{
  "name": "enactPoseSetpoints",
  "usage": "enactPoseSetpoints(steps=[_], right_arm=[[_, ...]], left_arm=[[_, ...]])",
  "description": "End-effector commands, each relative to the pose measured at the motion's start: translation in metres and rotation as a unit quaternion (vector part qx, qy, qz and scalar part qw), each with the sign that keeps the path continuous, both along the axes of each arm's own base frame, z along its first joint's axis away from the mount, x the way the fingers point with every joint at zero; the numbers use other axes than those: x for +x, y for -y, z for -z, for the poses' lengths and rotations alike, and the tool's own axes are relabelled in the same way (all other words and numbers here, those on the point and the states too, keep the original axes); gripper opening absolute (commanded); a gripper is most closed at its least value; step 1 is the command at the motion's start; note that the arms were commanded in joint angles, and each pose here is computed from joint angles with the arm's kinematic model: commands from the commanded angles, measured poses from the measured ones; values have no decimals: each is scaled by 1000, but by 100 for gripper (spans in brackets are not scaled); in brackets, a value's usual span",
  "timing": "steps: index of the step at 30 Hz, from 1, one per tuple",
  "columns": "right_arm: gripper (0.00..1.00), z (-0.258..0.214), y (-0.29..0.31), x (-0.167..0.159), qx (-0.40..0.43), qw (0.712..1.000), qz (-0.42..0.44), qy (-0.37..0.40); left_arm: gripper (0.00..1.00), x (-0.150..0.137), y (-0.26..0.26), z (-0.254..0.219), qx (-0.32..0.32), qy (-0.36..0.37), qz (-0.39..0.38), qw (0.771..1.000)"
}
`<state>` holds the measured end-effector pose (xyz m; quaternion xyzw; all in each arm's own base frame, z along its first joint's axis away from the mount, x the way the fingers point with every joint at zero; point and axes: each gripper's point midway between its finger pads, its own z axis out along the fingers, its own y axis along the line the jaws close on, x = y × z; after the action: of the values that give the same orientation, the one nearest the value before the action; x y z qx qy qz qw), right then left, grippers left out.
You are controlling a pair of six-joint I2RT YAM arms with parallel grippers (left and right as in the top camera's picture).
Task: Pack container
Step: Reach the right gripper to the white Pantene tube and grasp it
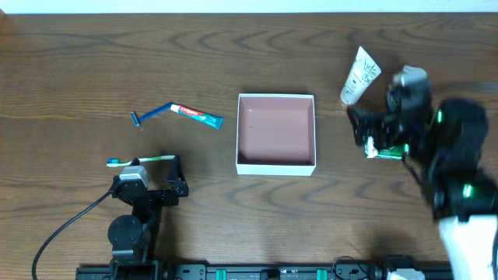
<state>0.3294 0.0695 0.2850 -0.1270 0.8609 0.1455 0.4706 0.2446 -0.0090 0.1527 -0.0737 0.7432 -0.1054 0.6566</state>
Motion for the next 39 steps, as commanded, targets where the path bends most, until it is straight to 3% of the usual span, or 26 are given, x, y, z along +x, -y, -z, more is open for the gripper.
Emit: enactPoseSetpoints(steps=[1,4,11,25,32,39], right_arm=[[99,-17,-7,20,0,999,-32,-1],[99,-9,0,40,-17,1000,-12,-4],[99,12,2,64,-101,992,-66,20],[99,61,36,103,-105,994,-37,-20],[89,73,42,112,-101,994,-33,-26],[69,85,42,121,-97,994,-35,-31]], left_arm=[[98,0,1,17,5,-23,6,1000],[98,0,1,17,5,-23,6,1000],[98,0,1,17,5,-23,6,1000],[98,0,1,17,5,-23,6,1000],[98,0,1,17,5,-23,6,1000],[98,0,1,17,5,-23,6,1000]])
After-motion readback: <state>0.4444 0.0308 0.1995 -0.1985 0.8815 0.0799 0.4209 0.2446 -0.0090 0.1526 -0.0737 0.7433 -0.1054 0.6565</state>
